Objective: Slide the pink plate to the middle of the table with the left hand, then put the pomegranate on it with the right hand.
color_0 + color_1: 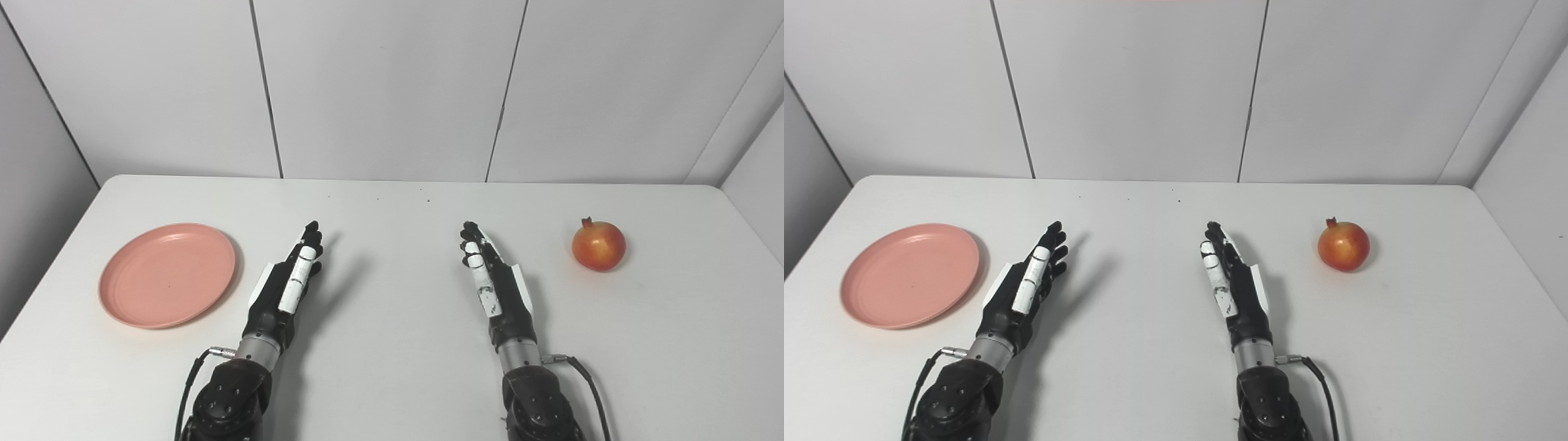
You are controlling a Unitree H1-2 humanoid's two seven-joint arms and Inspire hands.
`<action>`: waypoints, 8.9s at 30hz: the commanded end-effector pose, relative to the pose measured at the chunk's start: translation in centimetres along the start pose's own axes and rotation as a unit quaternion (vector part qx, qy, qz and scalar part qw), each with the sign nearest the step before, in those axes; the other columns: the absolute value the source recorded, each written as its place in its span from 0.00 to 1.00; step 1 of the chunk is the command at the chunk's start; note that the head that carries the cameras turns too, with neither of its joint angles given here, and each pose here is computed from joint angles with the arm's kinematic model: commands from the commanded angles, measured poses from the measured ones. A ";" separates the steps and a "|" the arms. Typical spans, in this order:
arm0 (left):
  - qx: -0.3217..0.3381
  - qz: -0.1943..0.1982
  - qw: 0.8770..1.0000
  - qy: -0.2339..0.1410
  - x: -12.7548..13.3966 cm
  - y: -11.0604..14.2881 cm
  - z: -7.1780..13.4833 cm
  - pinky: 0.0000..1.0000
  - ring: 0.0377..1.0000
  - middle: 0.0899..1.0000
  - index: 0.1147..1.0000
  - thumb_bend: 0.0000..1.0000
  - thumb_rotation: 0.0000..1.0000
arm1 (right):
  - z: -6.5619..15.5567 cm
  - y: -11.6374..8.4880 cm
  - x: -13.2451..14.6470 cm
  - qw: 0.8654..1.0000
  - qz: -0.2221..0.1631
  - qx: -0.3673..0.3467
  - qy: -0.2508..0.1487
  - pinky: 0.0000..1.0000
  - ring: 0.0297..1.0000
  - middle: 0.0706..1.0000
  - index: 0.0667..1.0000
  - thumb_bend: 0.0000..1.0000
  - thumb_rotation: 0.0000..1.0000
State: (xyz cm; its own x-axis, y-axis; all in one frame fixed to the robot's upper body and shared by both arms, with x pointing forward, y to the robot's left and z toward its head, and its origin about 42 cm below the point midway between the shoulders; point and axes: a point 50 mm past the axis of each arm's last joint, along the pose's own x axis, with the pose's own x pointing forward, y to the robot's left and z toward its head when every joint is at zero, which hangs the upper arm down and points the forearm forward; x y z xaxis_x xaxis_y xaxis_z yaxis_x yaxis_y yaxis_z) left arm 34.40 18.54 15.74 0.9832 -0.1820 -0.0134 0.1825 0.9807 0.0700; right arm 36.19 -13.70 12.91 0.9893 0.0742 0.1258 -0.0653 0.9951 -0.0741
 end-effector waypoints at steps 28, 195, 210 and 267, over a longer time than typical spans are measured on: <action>0.005 -0.006 0.999 -0.032 0.9 0.1 2.0 0.97 0.99 1.00 1.00 0.64 1.00 | 0.5 0.1 0.4 1.000 -0.002 0.000 -0.008 0.88 0.89 0.89 0.88 0.46 1.00; 0.052 0.187 0.966 -0.173 1.6 4.4 5.4 0.96 0.96 0.96 0.94 0.60 1.00 | -2.6 -5.4 0.3 1.000 0.004 0.011 -0.003 0.98 0.93 0.92 0.92 0.50 0.98; 0.049 0.235 0.952 -0.193 1.3 8.4 5.5 0.88 0.92 0.93 0.92 0.63 1.00 | -2.6 -5.4 0.2 1.000 0.001 0.021 -0.003 0.99 0.93 0.92 0.92 0.46 0.96; 0.023 0.376 0.907 -0.190 -0.6 15.4 6.0 0.78 0.80 0.79 0.79 0.66 1.00 | -2.7 -5.8 0.5 1.000 0.003 0.005 -0.008 0.98 0.93 0.92 0.92 0.51 0.97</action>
State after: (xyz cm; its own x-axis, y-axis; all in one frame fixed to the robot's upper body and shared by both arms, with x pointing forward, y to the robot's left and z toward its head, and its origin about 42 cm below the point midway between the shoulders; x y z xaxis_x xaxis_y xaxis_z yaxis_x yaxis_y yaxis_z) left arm 36.31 33.06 20.71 0.7851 0.5291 0.3219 -0.5482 0.8356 -0.0363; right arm 38.75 -18.96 12.76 0.9806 0.0928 0.1727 -0.0825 0.9944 -0.0659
